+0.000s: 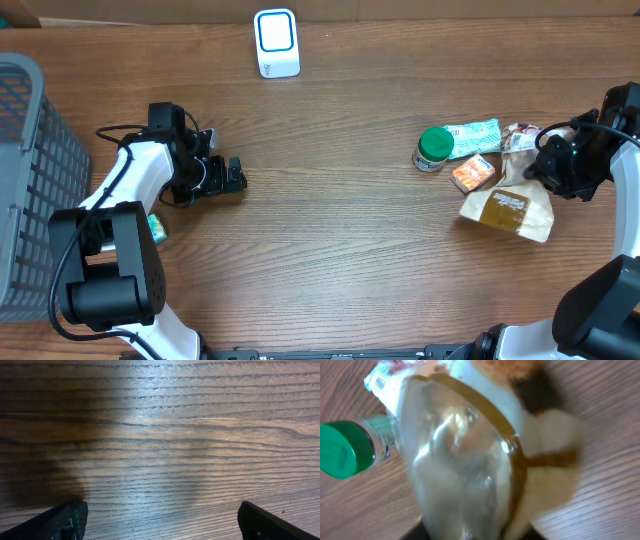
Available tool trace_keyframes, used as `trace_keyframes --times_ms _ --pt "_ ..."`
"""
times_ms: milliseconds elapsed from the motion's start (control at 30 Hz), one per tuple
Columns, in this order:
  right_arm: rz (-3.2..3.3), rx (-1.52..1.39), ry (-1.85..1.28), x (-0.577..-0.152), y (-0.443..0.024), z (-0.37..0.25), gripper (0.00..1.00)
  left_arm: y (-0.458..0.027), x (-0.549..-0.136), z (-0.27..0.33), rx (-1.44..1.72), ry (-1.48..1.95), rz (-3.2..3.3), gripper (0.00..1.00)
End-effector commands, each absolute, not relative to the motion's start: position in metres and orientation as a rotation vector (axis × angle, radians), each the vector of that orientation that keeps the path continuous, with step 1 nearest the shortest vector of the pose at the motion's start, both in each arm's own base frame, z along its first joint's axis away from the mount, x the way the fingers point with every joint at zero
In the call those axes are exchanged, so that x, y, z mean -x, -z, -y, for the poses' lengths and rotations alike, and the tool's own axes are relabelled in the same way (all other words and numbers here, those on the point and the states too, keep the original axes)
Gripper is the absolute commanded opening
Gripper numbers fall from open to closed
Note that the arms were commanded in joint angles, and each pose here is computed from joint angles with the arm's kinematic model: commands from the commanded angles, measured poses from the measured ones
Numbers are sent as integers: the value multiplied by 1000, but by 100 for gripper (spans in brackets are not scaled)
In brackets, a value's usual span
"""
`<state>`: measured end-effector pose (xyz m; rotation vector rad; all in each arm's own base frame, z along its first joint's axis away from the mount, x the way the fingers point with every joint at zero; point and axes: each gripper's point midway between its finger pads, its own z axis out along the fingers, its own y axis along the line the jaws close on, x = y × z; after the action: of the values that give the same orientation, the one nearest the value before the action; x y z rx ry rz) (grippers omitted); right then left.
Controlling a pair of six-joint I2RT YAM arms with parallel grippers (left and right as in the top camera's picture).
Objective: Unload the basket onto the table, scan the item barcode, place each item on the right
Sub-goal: 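Carry the snack bag right and lower it beside the jar, then open the right gripper and move it up over the jar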
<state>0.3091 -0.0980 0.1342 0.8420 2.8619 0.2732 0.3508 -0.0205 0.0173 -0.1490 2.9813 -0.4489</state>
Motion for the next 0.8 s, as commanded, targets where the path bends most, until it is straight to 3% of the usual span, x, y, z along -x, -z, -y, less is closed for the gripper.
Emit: trace_keyframes --times_ms 0,67,433,767 --pt "-2847 -833 -266 -311 -136 99 42 -16 -354 19 143 444 -2980 99" --pt "-2839 -828 -264 -313 -136 100 51 -16 -354 18 143 444 -2980 100" --pt "-2798 -806 -291 -323 -155 100 60 -16 -354 19 143 444 -2980 100" --pt "-2703 -669 -383 -335 -256 72 60 -16 -354 18 143 444 -2980 100"
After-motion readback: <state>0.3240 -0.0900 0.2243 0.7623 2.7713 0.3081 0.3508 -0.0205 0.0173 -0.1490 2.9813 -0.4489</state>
